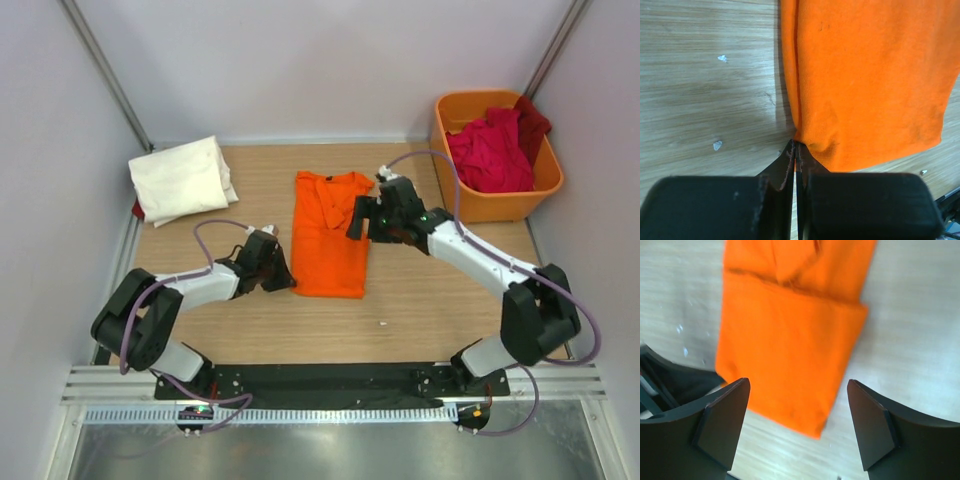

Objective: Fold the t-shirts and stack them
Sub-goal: Fold the tshirt

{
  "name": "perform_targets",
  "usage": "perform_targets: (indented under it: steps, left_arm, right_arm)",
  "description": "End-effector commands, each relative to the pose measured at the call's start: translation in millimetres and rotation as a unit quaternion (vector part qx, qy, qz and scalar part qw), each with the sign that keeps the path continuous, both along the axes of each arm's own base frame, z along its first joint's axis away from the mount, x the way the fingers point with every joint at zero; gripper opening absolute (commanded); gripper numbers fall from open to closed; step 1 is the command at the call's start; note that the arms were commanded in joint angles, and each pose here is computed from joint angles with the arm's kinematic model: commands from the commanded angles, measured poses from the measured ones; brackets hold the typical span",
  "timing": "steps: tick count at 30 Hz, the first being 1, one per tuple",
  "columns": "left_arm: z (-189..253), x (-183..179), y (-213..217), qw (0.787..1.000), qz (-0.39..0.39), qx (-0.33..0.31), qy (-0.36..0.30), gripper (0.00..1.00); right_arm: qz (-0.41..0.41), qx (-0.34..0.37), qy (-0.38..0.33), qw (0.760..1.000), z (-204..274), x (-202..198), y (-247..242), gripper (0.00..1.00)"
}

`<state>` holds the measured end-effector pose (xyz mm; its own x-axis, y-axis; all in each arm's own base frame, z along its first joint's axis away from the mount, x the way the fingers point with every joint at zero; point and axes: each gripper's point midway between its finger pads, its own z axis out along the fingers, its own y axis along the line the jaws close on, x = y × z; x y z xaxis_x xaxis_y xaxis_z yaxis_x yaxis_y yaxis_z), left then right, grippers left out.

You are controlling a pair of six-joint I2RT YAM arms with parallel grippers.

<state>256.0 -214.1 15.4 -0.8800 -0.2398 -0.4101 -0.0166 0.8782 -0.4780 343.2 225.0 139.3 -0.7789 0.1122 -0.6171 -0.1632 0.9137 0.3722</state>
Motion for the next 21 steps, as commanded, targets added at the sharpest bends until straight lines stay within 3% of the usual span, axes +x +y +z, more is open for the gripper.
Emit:
perform_targets:
  steps: [1,4,10,14,21]
  left_arm:
    - [-39.1,-29.9,27.2,0.996,-0.006,0.069,0.059,0.0]
    - [-38.6,-30.1,26.3,0.996,-0.007,0.065,0.058,0.0]
    - [-38.2,-30.7,27.0,0.997,-0.006,0.062,0.052,0.0]
    - [-37.2,-29.5,26.5,0.997,-0.006,0.06,0.05,0.0]
    - [-37.6,-31.2,26.7,0.997,-0.007,0.06,0.051,0.0]
  right_arm:
    - [-0.007,0.069,0.038,0.997,-23.1,-36.6,1.0,0.86]
    - [-0.018,0.096,0.085,0.992,-66.9,-81.6,-10.5,0.86]
    - [-0.036,0.135,0.128,0.982,-100.3,-128.8,-10.9,0.8]
    - [-0.026,0.145,0.128,0.981,-111.1,-139.6,1.0,0.76]
    - [-0.052,0.124,0.137,0.981,-134.7,-142.6,-3.3,0.57]
